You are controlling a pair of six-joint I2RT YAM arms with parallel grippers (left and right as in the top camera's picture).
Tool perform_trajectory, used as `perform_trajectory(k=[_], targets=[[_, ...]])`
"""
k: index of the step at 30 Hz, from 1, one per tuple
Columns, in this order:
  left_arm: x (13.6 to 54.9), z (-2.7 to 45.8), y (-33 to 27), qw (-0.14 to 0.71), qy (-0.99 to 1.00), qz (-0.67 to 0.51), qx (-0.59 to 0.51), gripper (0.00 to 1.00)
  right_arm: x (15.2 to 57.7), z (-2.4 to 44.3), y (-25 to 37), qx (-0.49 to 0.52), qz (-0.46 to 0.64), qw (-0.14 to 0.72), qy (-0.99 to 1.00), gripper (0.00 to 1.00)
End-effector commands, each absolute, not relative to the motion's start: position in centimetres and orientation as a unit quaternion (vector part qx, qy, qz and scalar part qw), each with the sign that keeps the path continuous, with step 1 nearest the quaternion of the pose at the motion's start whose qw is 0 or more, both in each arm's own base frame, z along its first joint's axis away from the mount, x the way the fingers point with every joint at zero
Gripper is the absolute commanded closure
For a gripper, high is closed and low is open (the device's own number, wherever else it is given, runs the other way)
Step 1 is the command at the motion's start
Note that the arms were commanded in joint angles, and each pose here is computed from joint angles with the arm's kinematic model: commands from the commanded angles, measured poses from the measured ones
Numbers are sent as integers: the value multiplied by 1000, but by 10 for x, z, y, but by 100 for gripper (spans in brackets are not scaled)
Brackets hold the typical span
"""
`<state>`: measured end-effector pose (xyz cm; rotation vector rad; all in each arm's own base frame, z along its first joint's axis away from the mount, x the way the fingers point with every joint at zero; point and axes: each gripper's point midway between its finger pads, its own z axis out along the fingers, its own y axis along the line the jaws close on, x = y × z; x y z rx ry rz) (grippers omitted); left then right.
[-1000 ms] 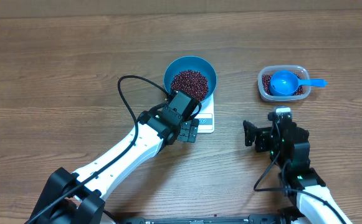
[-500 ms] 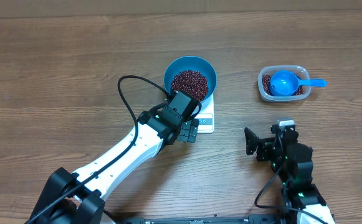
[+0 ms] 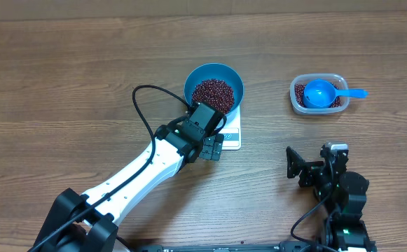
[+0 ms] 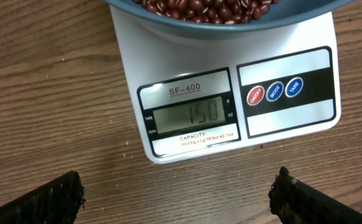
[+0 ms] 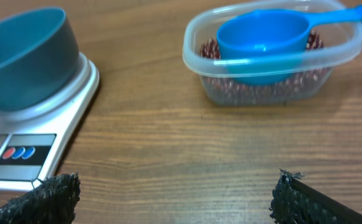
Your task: Scoop item into bowl and weigh 150g on scale
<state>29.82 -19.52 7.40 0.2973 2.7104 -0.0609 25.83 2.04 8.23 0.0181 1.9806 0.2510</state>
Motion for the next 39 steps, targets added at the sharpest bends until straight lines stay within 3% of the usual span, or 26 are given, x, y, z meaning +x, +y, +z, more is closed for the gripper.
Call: perform_trajectory(k=[1,17,39], targets=[[302,76,-194,211,972,-18,100,0,254,85,20,8,104,549,829,0],[302,76,-194,211,972,-18,100,0,242,175,34,-70,79,702,704,0],[302,76,-194,211,972,-18,100,0,243,174,35,-51,103,698,707,0]])
